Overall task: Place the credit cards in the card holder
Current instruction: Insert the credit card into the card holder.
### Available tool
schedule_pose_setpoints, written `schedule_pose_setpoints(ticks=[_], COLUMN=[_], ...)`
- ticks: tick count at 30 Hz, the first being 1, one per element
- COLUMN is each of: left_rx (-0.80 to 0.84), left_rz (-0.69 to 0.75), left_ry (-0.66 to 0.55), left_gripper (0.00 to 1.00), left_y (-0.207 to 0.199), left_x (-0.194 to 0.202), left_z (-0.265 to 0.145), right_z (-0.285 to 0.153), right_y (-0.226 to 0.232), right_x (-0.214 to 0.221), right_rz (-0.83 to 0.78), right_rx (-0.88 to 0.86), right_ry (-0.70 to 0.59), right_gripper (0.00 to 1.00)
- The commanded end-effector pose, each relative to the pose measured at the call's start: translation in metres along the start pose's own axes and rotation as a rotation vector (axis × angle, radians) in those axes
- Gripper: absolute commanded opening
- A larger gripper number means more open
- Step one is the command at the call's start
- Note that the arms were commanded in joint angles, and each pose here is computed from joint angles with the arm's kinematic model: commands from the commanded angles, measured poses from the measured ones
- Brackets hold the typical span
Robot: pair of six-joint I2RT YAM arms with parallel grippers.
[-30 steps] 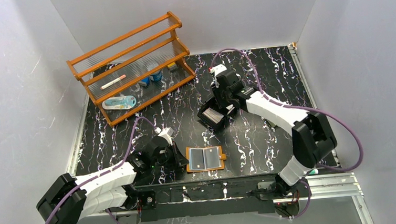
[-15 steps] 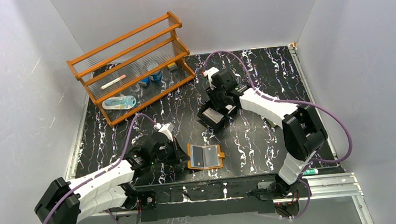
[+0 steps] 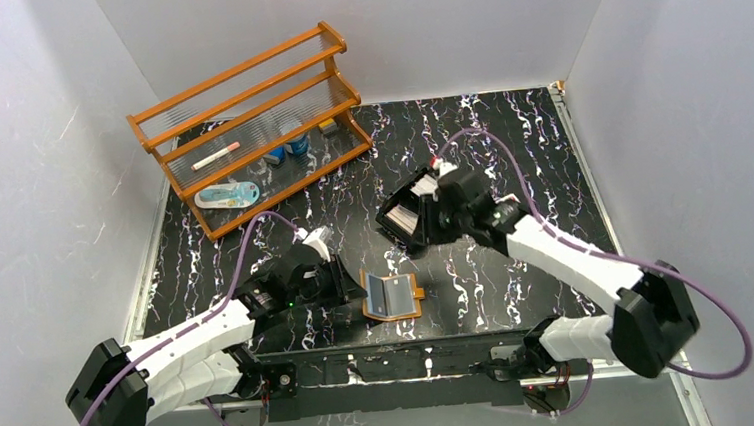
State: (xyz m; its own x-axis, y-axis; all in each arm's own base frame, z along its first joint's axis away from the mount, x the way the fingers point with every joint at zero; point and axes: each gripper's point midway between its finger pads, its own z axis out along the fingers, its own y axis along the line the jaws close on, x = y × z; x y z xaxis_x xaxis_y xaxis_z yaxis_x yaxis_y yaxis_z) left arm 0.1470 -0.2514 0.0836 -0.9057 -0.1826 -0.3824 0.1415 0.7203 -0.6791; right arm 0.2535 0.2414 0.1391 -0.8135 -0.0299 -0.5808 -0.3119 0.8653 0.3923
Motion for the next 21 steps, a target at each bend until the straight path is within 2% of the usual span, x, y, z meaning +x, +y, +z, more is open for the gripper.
schedule_pose_setpoints(ticks=[1,5,12,16,21], left_rx=[0.098,0.114,0.076,0.053,0.045], left_rz=[-0.037,-0.058,-0.044,-0.035,-0.022], left_ry=[-0.015,-0.016,0.005,0.006,0.006], left_gripper=[0.19,0.23,0.31,0.35,0.33], left_y=[-0.021,-0.021,-0.018,-0.015,-0.014], left_x=[-0.003,-0.002,-0.004,-0.005,-0.006], left_z=[-0.003,0.002,0.014,0.019,0.022], right_z=[-0.010,-0.007,0.012,0.024,0.037], right_y=[0.036,0.052,0.074,0.072,0.057], right_x=[0.032,0.056,0.089,0.099,0.114], right_rz=[0.182,0.202,0.146,0.144,0.145], right_rx=[-0.175,-0.234,-0.225,-0.204,-0.153], right_ry=[-0.020,-0.026,0.024,0.034,0.042], right_gripper=[0.33,0.28,0.27,0.25,0.23])
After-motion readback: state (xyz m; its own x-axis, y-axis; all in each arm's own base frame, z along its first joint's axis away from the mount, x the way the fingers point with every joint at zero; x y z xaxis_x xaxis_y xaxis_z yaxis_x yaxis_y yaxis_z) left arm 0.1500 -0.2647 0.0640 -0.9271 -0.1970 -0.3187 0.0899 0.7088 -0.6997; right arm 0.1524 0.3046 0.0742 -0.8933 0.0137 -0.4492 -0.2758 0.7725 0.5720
